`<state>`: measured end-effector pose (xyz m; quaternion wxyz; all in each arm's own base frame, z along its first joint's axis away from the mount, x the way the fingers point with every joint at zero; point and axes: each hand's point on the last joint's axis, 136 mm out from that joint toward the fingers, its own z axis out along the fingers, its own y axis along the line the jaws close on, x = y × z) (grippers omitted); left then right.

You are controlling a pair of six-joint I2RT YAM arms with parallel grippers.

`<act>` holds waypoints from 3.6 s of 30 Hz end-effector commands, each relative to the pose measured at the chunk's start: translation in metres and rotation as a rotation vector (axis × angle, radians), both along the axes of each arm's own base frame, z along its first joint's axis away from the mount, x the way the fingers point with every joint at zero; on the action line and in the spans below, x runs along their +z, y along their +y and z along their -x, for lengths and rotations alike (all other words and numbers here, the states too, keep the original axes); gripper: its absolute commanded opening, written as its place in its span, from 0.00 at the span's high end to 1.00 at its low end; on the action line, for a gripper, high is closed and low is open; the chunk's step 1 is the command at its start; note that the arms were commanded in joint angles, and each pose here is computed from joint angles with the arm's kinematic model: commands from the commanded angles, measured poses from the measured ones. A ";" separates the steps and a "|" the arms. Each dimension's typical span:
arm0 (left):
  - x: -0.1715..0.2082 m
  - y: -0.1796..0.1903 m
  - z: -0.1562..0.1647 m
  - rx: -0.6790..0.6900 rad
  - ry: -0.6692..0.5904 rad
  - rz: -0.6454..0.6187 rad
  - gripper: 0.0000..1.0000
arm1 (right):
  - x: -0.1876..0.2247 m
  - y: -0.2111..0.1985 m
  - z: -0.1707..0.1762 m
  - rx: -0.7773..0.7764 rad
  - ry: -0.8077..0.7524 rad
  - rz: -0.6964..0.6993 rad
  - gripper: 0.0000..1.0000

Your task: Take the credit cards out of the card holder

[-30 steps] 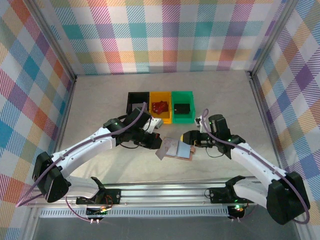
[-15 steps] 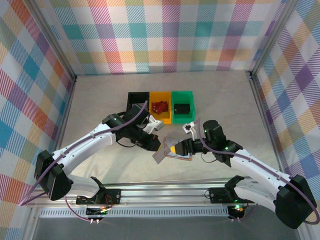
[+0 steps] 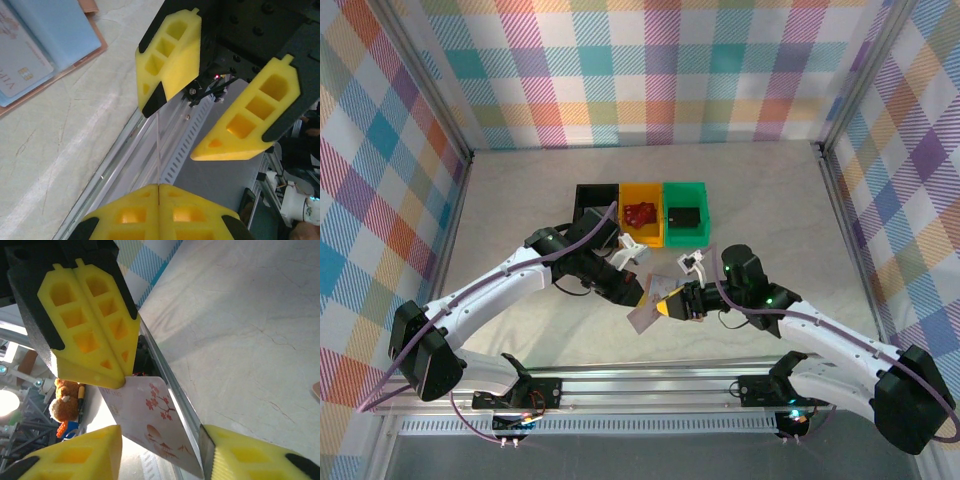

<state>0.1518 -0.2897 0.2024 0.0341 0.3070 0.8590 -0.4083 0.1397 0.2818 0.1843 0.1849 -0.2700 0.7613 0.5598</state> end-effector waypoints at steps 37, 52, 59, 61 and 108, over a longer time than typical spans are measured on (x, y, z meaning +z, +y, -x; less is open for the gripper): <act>0.046 0.031 -0.011 0.126 -0.147 0.109 0.42 | 0.001 -0.003 -0.001 -0.036 -0.060 0.030 1.00; 0.064 0.063 -0.030 0.580 -0.240 0.429 0.20 | 0.049 -0.022 -0.034 -0.274 0.026 -0.087 1.00; 0.072 0.064 -0.028 0.643 -0.200 0.629 0.18 | 0.072 -0.015 -0.033 -0.253 0.082 -0.199 1.00; 0.073 0.061 -0.028 0.640 -0.167 0.680 0.19 | 0.075 -0.015 -0.033 -0.254 0.098 -0.218 1.00; 0.076 0.009 -0.004 0.421 -0.038 0.770 0.76 | 0.096 0.006 -0.025 -0.084 0.155 -0.232 1.00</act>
